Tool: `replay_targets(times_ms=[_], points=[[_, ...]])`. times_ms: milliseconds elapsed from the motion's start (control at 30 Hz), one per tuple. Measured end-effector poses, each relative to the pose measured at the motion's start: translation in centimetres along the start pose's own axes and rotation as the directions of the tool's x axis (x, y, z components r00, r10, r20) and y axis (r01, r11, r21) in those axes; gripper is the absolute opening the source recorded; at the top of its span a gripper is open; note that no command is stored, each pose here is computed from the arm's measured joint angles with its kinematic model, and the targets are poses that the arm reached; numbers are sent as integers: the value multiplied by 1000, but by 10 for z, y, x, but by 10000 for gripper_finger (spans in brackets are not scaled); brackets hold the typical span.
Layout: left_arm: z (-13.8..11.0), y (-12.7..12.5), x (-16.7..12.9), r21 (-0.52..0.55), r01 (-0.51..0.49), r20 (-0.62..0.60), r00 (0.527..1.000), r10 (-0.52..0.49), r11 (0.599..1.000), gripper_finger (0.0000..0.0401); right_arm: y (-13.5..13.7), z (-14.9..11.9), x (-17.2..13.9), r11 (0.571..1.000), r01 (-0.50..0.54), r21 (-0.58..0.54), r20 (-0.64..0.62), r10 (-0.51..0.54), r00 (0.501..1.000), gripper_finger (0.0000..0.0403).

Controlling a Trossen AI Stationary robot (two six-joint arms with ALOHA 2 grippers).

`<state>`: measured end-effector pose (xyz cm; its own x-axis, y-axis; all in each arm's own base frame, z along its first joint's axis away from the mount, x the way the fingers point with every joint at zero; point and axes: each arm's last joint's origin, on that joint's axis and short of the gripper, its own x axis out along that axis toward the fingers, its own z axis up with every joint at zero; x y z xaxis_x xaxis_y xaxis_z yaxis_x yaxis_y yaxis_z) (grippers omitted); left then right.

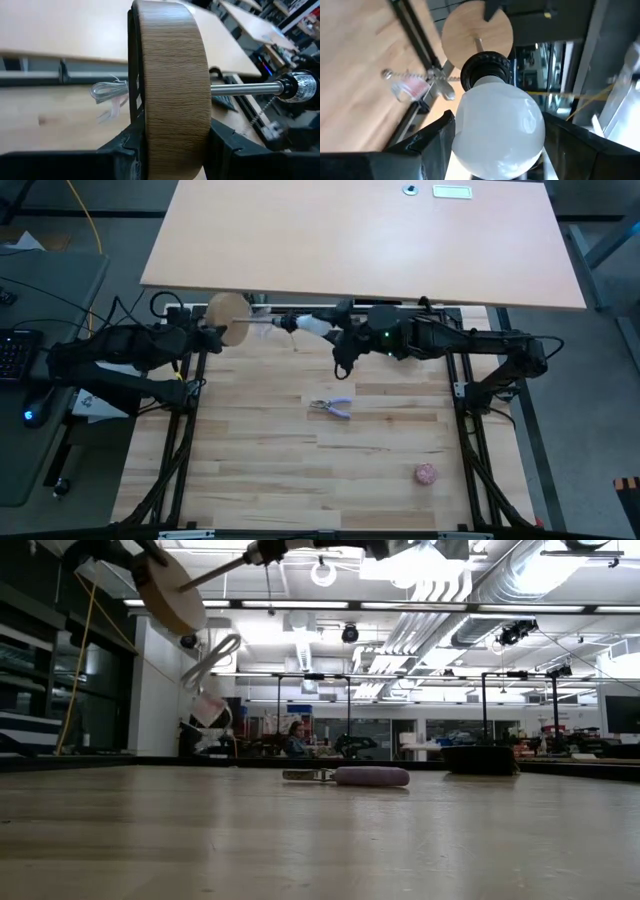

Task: Screw lightbulb
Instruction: Remove the light bulb from the lamp socket

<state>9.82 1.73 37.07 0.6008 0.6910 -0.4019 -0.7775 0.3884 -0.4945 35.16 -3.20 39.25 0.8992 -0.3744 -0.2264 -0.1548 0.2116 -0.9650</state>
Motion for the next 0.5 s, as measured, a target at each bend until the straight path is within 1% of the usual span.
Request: replay_targets(times_ms=[100, 133, 200, 267, 367, 500], points=[[-2, 3, 1, -27, -6, -55, 998, 5, 1000, 118, 5, 6, -2, 992, -31, -119, 1, 32, 999, 270], [-2, 4, 1, -30, -11, -69, 998, 9, 999, 118, 6, 7, -2, 989, -41, -140, 3, 41, 999, 270], [-3, 5, 1, -29, -20, -75, 997, 18, 999, 118, 8, 9, -3, 988, -50, -143, 8, 52, 999, 270], [-2, 5, 2, -31, -23, -69, 997, 21, 999, 118, 8, 12, -4, 994, -45, -98, 18, 47, 999, 270], [0, 5, 2, -35, -32, -44, 999, 31, 999, 118, 6, 15, -4, 1000, -20, 0, 30, 20, 999, 270], [0, 4, 2, -29, -34, -29, 999, 33, 999, 118, 3, 17, -5, 998, 5, 65, 41, -7, 999, 270]])
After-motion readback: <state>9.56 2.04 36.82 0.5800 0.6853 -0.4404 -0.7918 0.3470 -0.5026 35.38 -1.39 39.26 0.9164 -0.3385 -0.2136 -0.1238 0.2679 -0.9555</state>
